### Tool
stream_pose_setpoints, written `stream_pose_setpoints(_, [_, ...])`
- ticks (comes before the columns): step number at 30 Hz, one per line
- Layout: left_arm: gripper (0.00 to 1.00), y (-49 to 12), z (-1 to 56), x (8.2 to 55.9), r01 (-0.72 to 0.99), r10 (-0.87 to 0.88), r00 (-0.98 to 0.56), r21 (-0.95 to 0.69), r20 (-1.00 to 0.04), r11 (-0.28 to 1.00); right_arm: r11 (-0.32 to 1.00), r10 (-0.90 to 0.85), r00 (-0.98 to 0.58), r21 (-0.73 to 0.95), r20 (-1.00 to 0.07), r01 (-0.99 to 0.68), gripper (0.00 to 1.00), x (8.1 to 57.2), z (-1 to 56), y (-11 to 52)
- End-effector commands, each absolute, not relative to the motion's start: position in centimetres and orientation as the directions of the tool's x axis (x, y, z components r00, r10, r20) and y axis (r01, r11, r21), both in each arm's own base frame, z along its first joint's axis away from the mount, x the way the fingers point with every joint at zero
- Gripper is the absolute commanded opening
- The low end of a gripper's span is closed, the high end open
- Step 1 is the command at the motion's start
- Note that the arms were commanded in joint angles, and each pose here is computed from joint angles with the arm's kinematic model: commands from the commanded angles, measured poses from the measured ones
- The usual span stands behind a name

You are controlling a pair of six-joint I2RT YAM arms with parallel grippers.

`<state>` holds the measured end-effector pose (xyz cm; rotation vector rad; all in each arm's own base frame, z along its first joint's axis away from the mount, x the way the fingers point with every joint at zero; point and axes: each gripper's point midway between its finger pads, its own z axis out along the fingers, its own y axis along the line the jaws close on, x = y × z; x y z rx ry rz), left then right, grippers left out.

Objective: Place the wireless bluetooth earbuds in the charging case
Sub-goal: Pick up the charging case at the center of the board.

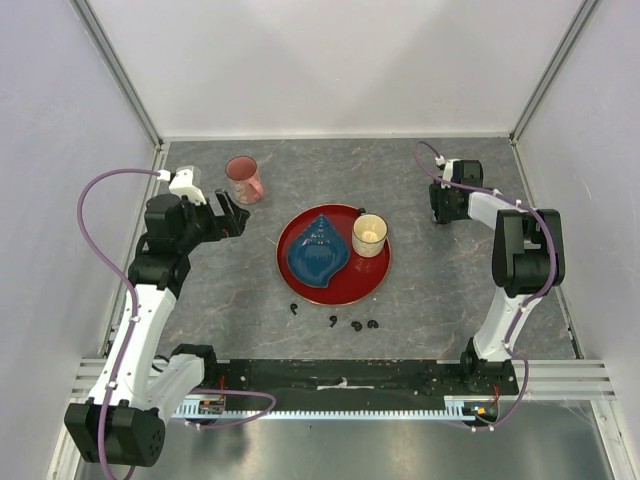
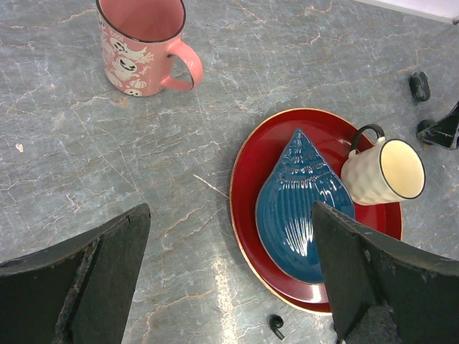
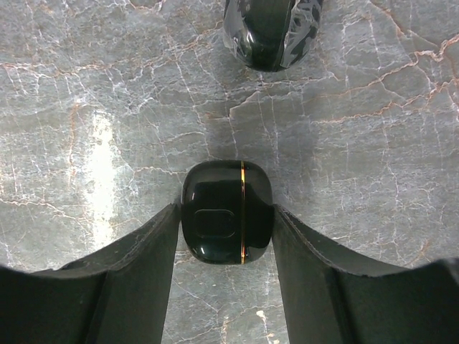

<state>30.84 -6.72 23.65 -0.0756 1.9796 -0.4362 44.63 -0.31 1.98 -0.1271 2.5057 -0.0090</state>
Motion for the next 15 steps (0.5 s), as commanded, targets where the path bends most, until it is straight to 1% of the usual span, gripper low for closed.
stream_pose_setpoints(1, [0.99, -7.2, 24.7, 31.2, 0.161, -0.274, -0.414, -0.367, -0.868, 0.916, 0.996, -0.091, -0.824, -0.049, -0.559, -0.077, 0.59, 44.5, 1.0, -0.6])
stream_pose_setpoints(3, [0.99, -7.3, 24.9, 31.1, 0.170, -0.276, -0.413, -0.371, -0.868, 0.913, 0.996, -0.089, -0.825, -0.047, -0.557, -0.075, 0.58, 44.4, 1.0, -0.6])
stream_pose_setpoints(5, [0.99, -7.3, 25.2, 31.2, 0.168, -0.284, -0.408, -0.377, -0.868, 0.911, 0.996, -0.087, -0.823, -0.040, -0.562, -0.078, 0.46, 44.4, 1.2, -0.4])
stream_pose_setpoints(6, [1.00, -7.3, 25.2, 31.2, 0.165, -0.291, -0.408, -0.384, -0.865, 0.909, 0.997, -0.082, -0.818, -0.037, -0.570, -0.074, 0.42, 44.5, 1.6, -0.4])
stream_pose_setpoints(7, [1.00, -7.3, 25.4, 31.3, 0.167, -0.297, -0.405, -0.389, -0.865, 0.906, 0.997, -0.079, -0.815, -0.026, -0.574, -0.079, 0.33, 44.5, 1.8, -0.1])
stream_pose_setpoints(9, [1.00, -7.9, 25.8, 31.2, 0.184, -0.322, -0.407, -0.422, -0.855, 0.888, 0.997, -0.070, -0.801, -0.012, -0.595, -0.079, 0.26, 44.6, 2.9, 0.1])
stream_pose_setpoints(11, [1.00, -8.3, 26.3, 31.2, 0.190, -0.353, -0.411, -0.457, -0.841, 0.869, 0.995, -0.055, -0.786, 0.031, -0.616, -0.094, 0.17, 44.5, 4.0, 1.0])
stream_pose_setpoints(14, [1.00, -9.2, 27.5, 30.7, 0.246, -0.357, -0.416, -0.481, -0.837, 0.842, 0.989, -0.035, -0.739, 0.081, -0.673, -0.121, 0.10, 44.3, 7.2, 2.1])
stream_pose_setpoints(15, [1.00, -9.7, 27.6, 30.5, 0.282, -0.343, -0.422, -0.481, -0.839, 0.830, 0.982, -0.059, -0.705, 0.086, -0.706, -0.168, 0.05, 43.9, 9.2, 3.8])
